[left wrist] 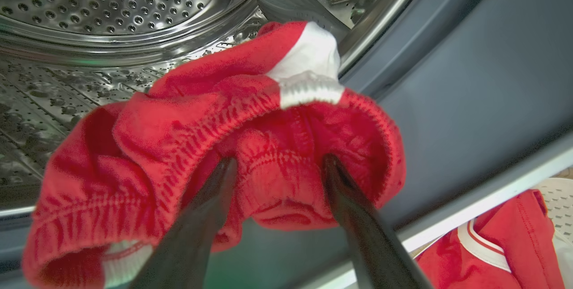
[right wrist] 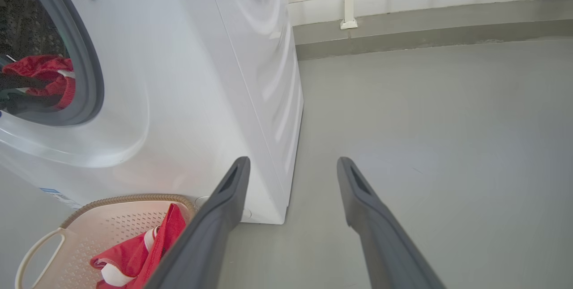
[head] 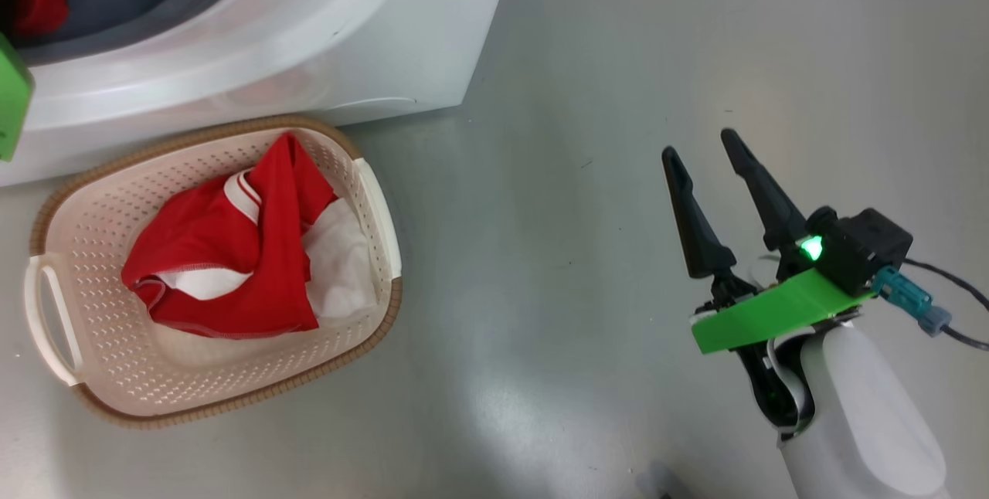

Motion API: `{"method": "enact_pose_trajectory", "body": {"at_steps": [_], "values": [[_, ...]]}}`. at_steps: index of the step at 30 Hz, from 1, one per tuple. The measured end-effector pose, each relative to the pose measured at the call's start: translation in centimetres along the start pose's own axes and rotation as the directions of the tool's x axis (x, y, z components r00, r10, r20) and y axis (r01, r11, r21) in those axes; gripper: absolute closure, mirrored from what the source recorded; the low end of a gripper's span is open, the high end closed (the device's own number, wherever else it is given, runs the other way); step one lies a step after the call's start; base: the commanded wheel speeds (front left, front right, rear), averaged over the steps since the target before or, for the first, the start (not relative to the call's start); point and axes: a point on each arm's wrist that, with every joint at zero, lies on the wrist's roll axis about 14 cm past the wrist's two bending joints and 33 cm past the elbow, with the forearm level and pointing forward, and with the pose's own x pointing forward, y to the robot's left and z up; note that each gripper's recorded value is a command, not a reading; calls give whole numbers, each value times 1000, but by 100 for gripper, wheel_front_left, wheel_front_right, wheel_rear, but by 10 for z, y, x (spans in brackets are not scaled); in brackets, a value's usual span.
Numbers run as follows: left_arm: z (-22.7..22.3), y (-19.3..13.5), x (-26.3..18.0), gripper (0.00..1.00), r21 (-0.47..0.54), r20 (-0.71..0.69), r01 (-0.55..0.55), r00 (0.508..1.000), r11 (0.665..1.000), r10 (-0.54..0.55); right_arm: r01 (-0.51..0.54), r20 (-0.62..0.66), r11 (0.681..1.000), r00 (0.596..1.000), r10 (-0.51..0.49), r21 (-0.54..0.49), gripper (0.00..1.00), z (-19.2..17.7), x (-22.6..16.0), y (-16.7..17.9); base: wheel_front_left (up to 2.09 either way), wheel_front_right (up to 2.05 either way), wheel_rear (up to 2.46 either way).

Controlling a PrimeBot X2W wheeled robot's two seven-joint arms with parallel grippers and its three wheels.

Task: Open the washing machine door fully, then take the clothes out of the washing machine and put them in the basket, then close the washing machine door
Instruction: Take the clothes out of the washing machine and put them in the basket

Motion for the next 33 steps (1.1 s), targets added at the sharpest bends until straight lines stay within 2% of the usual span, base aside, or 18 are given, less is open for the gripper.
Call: {"method": "enact_pose_trajectory", "body": {"at_steps": [6, 7, 8, 10, 18, 26, 33], "values": [[-11, -7, 6, 0, -44, -38, 9, 999, 999, -11, -12, 16, 1000, 1000, 12, -5, 0, 4, 9, 2, 0, 0, 0], [-11, -7, 6, 21, -51, -38, 8, 999, 999, -10, -11, 15, 1000, 1000, 11, -4, 0, 4, 9, 2, 0, 0, 0], [-10, -6, 7, 57, -56, -37, 7, 999, 998, -9, -10, 14, 1000, 1000, 10, -5, 0, 3, 9, 2, 0, 0, 0], [-10, -7, 8, 100, -61, -39, 10, 999, 998, -12, -9, 13, 1000, 1000, 9, -5, 0, 3, 9, 1, 0, 0, 0], [-1, -8, 6, 100, -117, 15, 8, 1000, 993, -7, -8, 21, 1000, 1000, 8, -5, 0, 6, 9, 1, 0, 0, 0], [39, 2, -7, 100, -241, 187, -6, 981, 971, 53, -20, 48, 1000, 999, 20, -5, 0, 17, 9, 6, 0, 0, 0], [56, 10, -31, 100, -397, 282, -7, 951, 918, 130, -36, 76, 999, 996, 36, -8, 0, 30, 7, 11, 0, 0, 0]]}}
